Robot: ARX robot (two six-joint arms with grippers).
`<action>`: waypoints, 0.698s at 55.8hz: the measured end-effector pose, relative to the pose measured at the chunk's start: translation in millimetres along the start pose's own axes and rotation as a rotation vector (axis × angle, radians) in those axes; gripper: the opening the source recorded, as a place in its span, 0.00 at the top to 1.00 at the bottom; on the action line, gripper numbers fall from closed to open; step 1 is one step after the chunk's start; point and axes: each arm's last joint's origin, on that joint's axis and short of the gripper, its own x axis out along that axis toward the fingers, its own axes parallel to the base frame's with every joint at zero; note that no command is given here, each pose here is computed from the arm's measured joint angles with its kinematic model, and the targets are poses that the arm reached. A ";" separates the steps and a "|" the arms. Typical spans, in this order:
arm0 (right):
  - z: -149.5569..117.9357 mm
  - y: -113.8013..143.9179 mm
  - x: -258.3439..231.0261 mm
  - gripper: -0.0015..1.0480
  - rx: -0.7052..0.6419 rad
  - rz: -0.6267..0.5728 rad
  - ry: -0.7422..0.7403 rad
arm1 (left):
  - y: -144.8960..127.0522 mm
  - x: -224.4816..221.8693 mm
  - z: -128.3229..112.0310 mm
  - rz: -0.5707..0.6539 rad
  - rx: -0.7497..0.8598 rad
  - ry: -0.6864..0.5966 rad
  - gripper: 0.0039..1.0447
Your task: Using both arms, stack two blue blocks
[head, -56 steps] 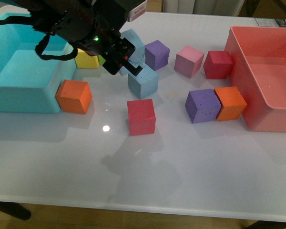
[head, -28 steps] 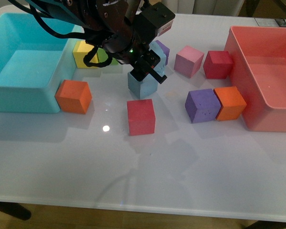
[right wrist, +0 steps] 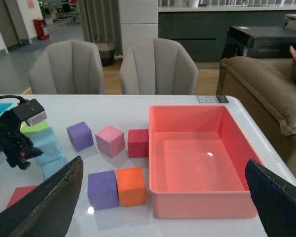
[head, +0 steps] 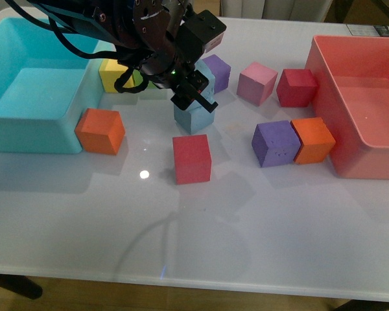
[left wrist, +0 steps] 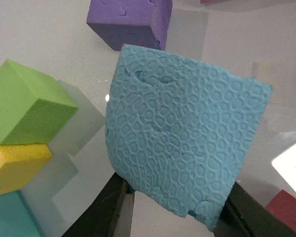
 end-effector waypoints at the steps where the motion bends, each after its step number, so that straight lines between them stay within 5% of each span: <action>1: 0.0 0.0 0.0 0.09 0.000 0.000 0.000 | -0.2 0.4 -0.4 0.000 0.000 0.001 0.62; 18: 0.0 0.0 0.0 0.09 0.000 0.000 0.000 | 0.3 1.9 -2.2 -0.019 -0.014 0.004 0.07; 39: 0.0 0.0 0.0 0.09 0.001 0.000 0.000 | 7.8 1.6 -6.6 -0.029 -0.062 0.012 0.08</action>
